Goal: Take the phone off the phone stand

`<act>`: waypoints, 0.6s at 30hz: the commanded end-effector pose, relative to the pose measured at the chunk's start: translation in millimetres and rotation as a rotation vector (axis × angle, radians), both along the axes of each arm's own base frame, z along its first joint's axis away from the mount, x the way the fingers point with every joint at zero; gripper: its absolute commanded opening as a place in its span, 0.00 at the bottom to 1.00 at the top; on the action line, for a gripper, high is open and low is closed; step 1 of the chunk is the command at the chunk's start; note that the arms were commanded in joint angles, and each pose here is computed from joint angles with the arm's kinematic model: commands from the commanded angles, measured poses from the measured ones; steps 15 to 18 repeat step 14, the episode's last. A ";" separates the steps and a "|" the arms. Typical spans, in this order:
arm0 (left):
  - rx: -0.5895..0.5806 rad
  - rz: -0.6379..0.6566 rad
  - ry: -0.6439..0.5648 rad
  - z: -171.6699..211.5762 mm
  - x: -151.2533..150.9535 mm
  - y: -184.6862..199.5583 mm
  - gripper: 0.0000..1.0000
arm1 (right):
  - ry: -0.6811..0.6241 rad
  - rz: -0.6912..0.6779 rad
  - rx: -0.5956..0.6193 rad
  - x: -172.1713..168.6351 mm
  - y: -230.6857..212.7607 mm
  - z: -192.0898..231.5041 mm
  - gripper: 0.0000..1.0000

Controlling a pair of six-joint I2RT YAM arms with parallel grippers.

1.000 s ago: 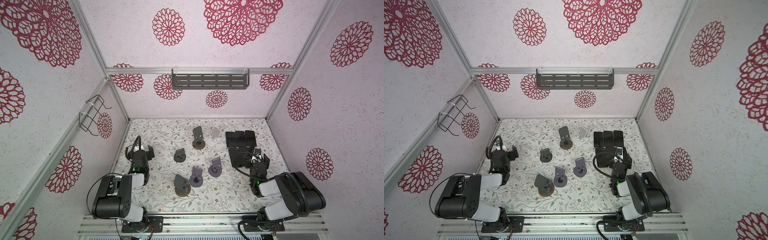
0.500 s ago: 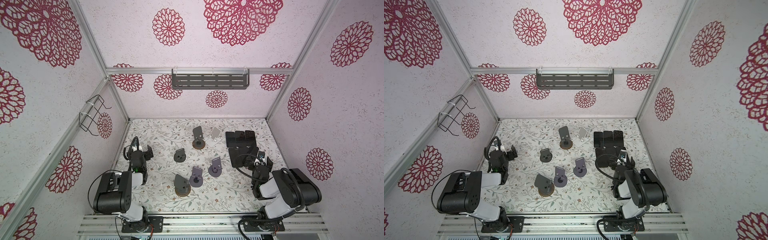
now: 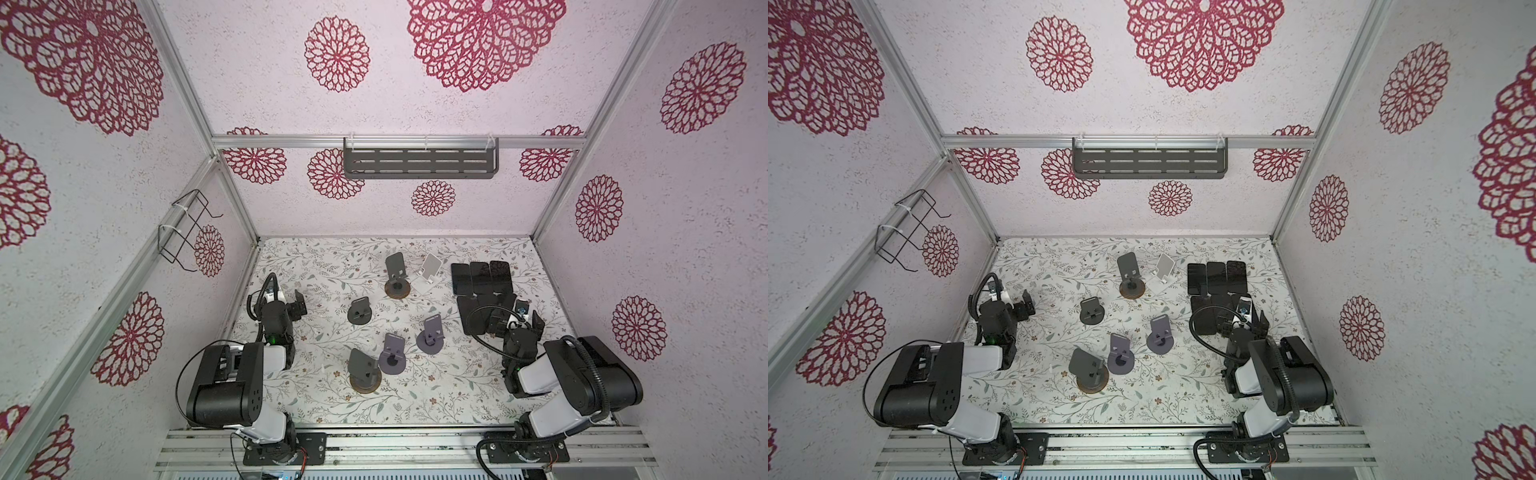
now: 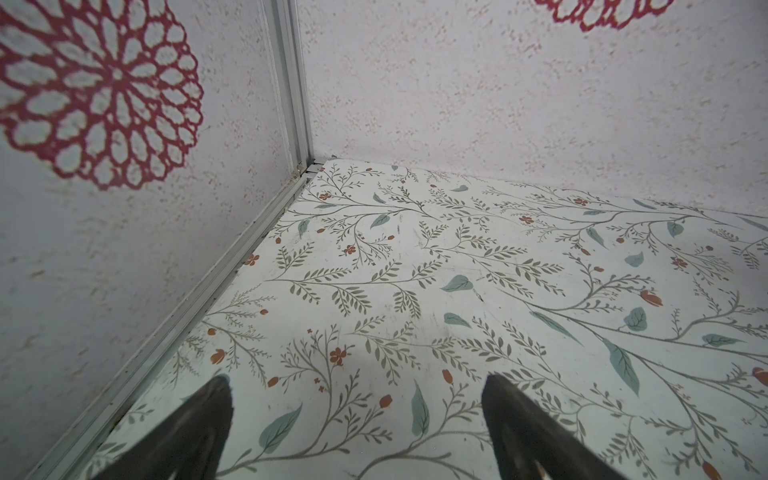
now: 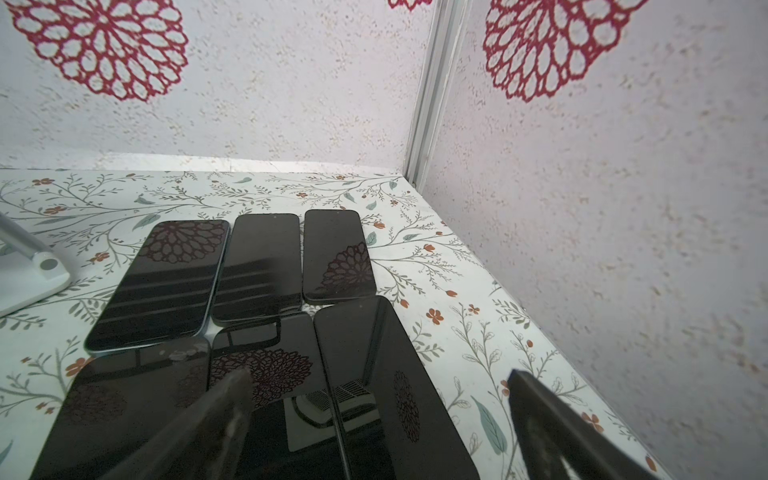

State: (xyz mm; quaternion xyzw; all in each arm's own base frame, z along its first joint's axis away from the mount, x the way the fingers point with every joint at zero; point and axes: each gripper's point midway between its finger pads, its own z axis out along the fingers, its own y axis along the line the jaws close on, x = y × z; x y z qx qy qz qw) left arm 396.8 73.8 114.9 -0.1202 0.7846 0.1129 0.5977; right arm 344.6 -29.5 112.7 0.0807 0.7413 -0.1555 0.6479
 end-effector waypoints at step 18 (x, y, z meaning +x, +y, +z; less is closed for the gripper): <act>0.002 0.000 -0.028 6.9 3.7 1.9 0.97 | -0.049 -0.003 0.040 8.9 -0.5 13.7 0.99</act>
